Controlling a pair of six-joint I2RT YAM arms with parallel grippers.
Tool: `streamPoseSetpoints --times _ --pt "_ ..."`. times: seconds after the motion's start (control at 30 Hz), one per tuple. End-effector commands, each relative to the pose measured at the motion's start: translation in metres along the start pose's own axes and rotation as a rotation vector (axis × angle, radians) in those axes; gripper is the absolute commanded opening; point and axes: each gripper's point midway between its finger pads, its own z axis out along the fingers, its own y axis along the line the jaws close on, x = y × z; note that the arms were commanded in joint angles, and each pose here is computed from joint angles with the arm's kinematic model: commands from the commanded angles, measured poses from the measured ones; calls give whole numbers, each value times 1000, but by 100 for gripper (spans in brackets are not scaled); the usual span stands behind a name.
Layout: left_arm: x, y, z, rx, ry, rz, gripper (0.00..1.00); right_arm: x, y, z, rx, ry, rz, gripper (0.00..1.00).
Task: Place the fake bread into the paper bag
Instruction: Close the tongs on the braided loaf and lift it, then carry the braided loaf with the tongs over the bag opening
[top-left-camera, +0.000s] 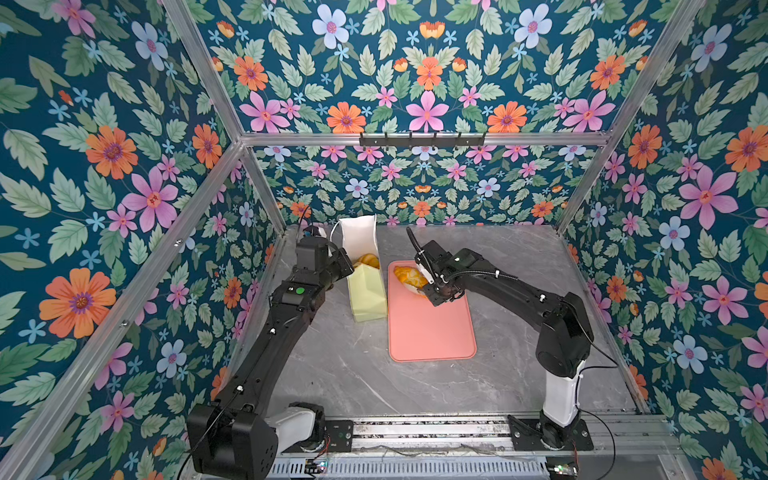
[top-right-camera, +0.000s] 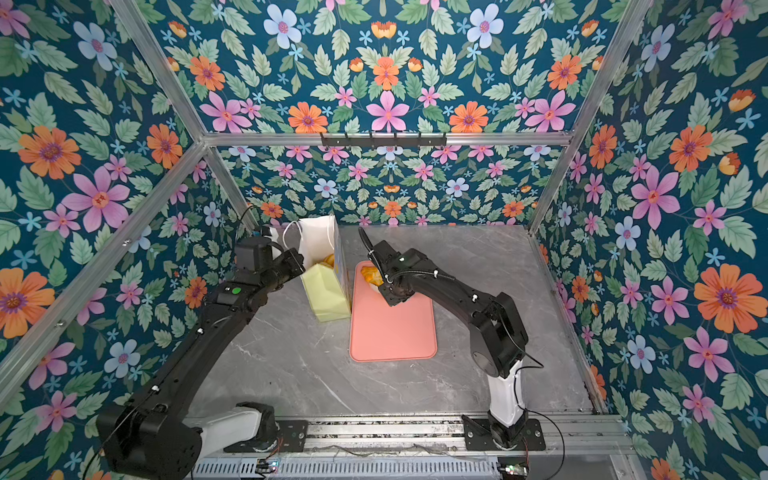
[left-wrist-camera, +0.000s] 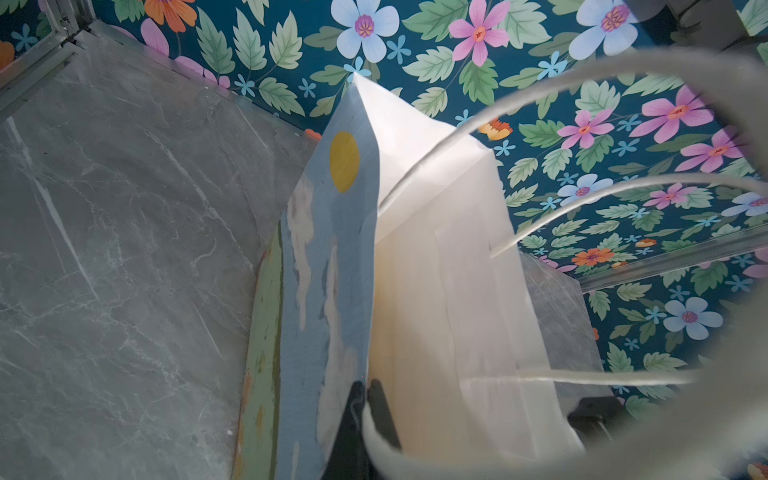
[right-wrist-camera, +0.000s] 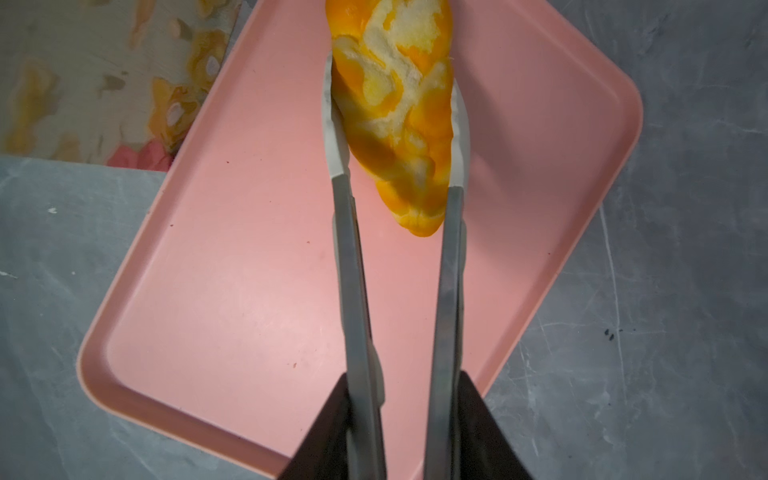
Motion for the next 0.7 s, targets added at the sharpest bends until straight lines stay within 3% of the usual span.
streamPoseSetpoints --times 0.0,0.33,0.67 --pt "2 1 -2 -2 5 13 0 0 -3 -19 -1 -22 -2 31" --pt "2 -1 -3 11 4 8 0 -4 -20 -98 8 -184 32 30" --pt "-4 -7 -4 27 -3 3 1 -10 -30 -197 -54 -426 92 30"
